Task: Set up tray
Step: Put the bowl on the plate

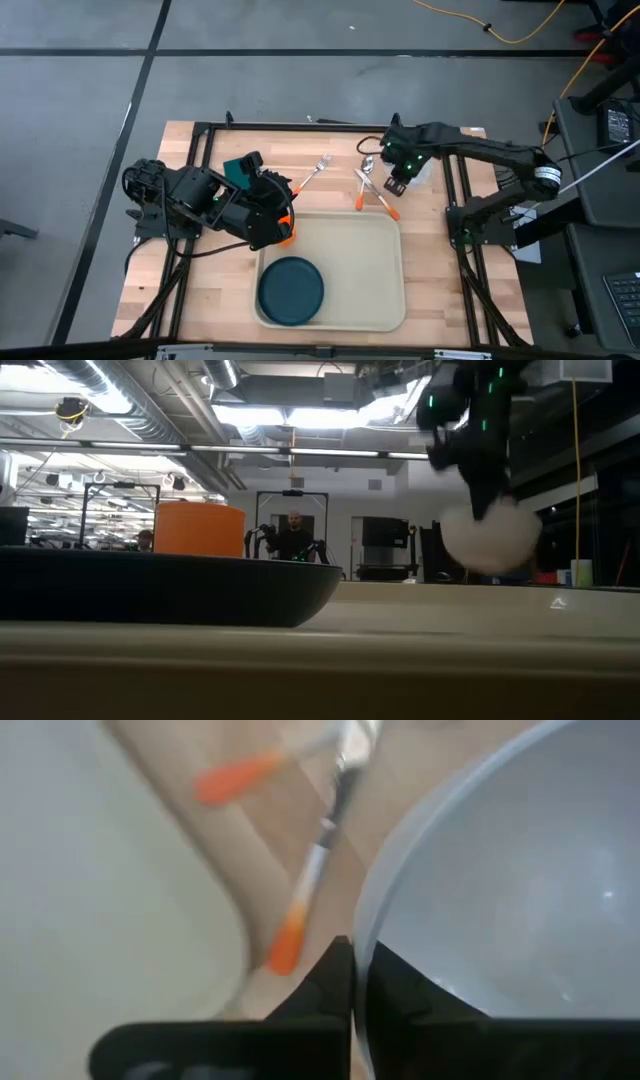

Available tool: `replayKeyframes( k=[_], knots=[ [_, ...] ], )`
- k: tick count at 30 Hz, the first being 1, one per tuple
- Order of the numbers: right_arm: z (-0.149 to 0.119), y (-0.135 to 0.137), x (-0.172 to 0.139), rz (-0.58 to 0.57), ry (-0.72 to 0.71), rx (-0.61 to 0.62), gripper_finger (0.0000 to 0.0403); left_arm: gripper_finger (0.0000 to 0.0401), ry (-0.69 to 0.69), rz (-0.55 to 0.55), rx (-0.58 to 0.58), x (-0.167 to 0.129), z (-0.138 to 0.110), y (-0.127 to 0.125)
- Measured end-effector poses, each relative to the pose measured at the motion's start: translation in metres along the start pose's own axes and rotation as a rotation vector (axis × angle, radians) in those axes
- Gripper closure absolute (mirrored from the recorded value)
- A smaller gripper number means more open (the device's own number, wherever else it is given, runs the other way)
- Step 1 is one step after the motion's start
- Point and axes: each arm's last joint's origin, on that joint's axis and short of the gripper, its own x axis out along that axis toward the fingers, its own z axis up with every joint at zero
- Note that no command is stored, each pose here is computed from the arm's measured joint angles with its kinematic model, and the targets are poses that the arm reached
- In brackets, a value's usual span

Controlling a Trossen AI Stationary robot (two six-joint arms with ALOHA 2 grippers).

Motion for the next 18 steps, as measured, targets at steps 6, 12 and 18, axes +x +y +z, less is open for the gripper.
replayKeyframes(
  k=[6,12,18],
  knots=[
    [-0.02,0.028,-0.105,0.074,-0.261,-0.041,0.0392,0.0256,0.014,0.008,0.018,0.0,-0.002,0.001],
    [-0.074,0.041,-0.187,0.181,-0.574,-0.044,0.0392,0.0256,0.01,0.015,0.056,0.0,-0.002,0.001],
    [-0.098,0.047,-0.213,0.261,-0.719,-0.103,0.0392,0.0256,-0.002,0.049,0.082,0.002,-0.001,0.004]
  ],
)
